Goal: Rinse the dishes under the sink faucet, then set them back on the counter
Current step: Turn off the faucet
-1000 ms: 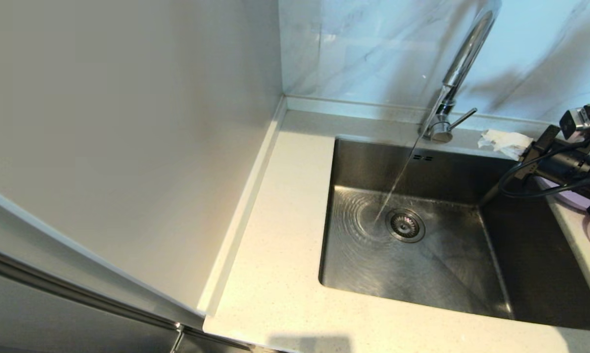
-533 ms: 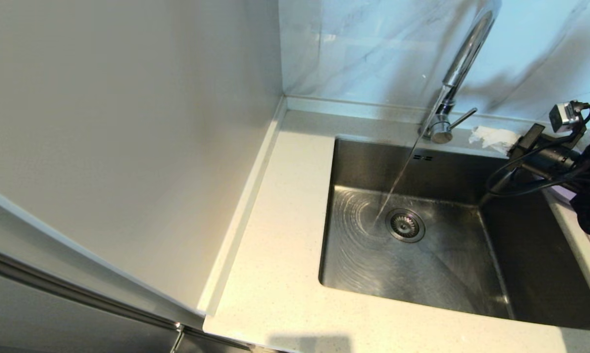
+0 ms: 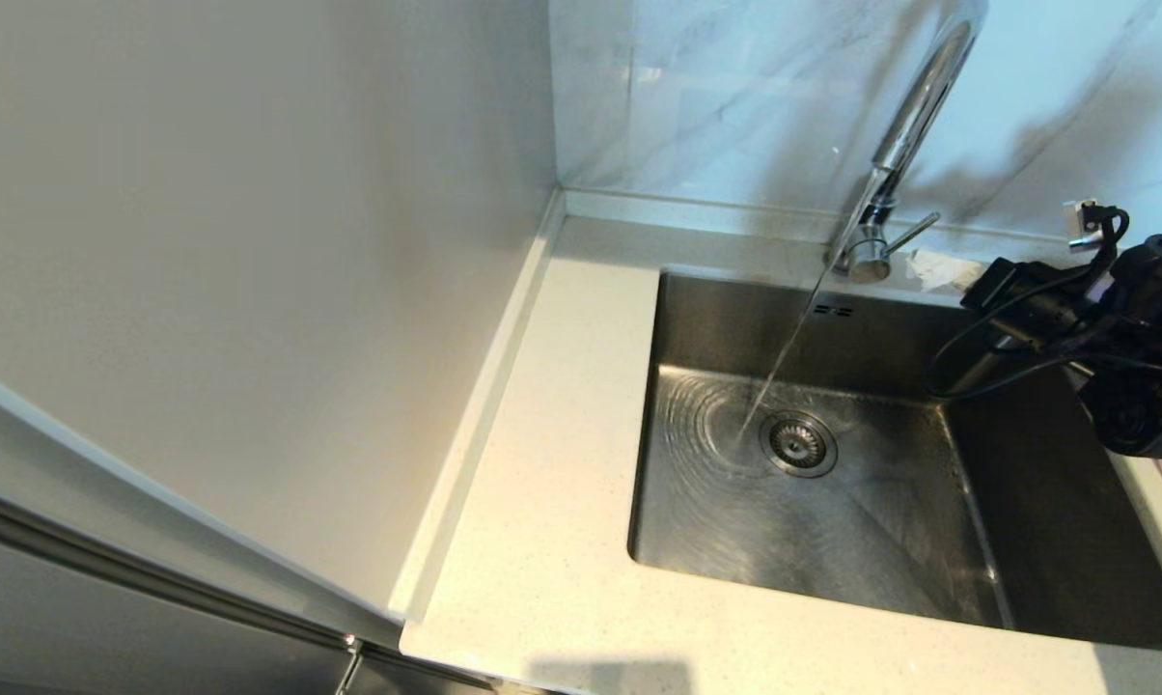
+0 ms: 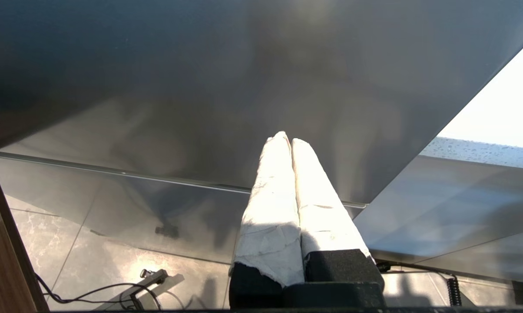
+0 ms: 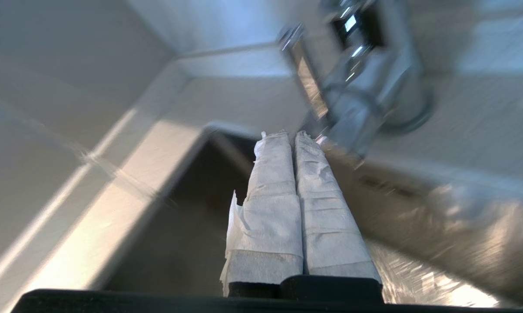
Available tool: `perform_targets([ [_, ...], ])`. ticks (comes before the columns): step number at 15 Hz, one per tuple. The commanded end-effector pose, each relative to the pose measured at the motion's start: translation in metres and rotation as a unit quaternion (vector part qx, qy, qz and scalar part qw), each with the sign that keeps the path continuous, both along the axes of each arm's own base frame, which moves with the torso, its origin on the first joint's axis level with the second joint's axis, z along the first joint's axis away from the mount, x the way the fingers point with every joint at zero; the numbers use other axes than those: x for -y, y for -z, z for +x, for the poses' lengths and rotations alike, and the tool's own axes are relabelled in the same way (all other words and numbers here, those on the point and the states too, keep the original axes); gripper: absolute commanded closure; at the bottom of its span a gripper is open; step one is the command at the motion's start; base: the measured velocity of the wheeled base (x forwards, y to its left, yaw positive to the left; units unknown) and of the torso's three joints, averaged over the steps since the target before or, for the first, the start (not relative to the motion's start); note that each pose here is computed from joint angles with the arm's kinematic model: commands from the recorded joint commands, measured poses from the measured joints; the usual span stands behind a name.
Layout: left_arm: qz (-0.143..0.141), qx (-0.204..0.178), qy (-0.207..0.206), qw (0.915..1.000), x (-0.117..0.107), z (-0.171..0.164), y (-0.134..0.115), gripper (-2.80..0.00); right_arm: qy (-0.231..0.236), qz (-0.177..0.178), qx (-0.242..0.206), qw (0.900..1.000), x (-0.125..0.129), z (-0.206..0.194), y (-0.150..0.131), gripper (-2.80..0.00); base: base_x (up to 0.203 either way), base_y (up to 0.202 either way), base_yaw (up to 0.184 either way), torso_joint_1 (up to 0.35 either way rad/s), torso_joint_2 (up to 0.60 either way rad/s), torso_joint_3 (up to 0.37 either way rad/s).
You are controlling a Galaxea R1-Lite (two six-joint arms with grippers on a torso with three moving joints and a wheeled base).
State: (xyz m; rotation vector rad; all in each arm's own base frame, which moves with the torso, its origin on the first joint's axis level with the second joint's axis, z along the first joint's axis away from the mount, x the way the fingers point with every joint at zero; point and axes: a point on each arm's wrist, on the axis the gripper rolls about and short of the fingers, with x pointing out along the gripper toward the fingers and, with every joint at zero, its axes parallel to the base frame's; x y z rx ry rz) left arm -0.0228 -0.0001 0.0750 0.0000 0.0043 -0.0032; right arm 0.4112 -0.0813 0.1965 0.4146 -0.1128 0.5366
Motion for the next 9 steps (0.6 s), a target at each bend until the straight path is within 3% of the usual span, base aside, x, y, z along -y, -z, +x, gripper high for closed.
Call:
perform_targets([
  [1, 0.000, 0.000, 0.000, 1.0000, 0.0000, 0.0000, 0.0000, 0.00, 0.042, -0.011, 0.027, 0.999, -0.0023, 0.0086, -0.0043, 0.00, 0.000, 0.000, 0.000, 0.000, 0.00, 0.000],
  [3, 0.000, 0.000, 0.001, 1.0000, 0.0000, 0.0000, 0.0000, 0.00, 0.069, -0.006, 0.035, 0.997, -0.0025, 0.0121, -0.0092, 0.00, 0.000, 0.000, 0.000, 0.000, 0.00, 0.000],
  [9, 0.000, 0.000, 0.000, 1.0000, 0.0000, 0.0000, 0.0000, 0.00, 0.078, -0.005, 0.024, 0.997, -0.0014, 0.0129, -0.0036, 0.00, 0.000, 0.000, 0.000, 0.000, 0.00, 0.000],
])
